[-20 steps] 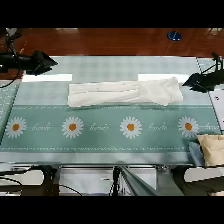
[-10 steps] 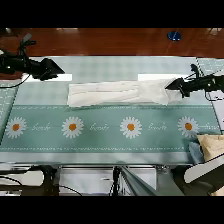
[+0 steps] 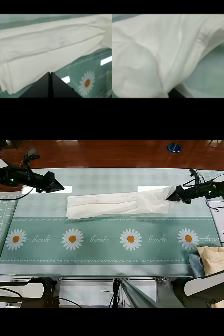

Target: Fold the shirts.

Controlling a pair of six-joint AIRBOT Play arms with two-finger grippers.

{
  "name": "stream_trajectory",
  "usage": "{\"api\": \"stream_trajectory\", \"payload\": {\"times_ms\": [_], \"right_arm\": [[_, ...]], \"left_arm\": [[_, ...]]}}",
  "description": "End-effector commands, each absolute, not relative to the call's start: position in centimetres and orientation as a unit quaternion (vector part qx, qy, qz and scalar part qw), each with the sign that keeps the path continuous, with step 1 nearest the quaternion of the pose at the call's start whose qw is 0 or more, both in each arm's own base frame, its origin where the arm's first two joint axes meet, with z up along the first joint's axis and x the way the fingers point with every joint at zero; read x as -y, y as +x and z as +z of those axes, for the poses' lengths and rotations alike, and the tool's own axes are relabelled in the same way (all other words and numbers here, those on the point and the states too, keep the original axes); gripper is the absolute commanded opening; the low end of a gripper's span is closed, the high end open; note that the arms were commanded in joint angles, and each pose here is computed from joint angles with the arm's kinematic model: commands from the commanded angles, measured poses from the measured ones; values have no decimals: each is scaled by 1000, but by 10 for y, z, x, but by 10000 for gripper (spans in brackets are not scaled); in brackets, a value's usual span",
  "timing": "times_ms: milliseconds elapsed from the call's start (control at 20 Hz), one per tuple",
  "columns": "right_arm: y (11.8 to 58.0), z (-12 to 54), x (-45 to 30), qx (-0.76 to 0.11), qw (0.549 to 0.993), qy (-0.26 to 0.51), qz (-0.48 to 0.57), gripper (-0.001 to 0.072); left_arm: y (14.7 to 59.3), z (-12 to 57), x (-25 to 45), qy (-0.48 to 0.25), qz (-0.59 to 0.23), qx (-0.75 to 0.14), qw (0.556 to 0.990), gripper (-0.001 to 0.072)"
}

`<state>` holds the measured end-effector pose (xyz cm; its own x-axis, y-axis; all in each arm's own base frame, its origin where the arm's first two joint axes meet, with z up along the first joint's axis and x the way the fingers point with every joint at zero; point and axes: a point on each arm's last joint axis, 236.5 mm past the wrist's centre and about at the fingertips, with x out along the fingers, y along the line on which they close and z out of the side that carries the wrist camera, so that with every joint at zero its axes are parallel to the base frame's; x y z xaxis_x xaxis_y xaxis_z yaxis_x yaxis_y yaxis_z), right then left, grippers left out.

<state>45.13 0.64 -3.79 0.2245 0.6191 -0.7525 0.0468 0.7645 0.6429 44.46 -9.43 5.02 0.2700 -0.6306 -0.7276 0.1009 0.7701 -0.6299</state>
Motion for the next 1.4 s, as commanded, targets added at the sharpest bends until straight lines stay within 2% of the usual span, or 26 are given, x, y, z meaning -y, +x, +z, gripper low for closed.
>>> {"api": "stream_trajectory", "payload": {"times_ms": [0, 350, 600, 950, 1150, 1350], "right_arm": [[434, 15, -3, -586, 745, 267, 177, 22], [381, 82, 2, -601, 755, 221, 142, 22], [353, 111, 2, -601, 763, 202, 127, 22], [339, 130, -3, -593, 771, 195, 128, 22], [339, 134, -7, -588, 772, 200, 136, 22], [343, 137, -13, -580, 776, 204, 144, 22]], "left_arm": [[440, 60, 144, -251, -278, -553, 745, 24], [429, 59, 297, -241, -325, -525, 748, 24], [385, 22, 398, -241, -354, -549, 717, 24], [344, -21, 478, -313, -374, -590, 644, 23], [340, -31, 504, -319, -386, -594, 630, 23], [315, -52, 536, -331, -386, -622, 596, 22]]}}
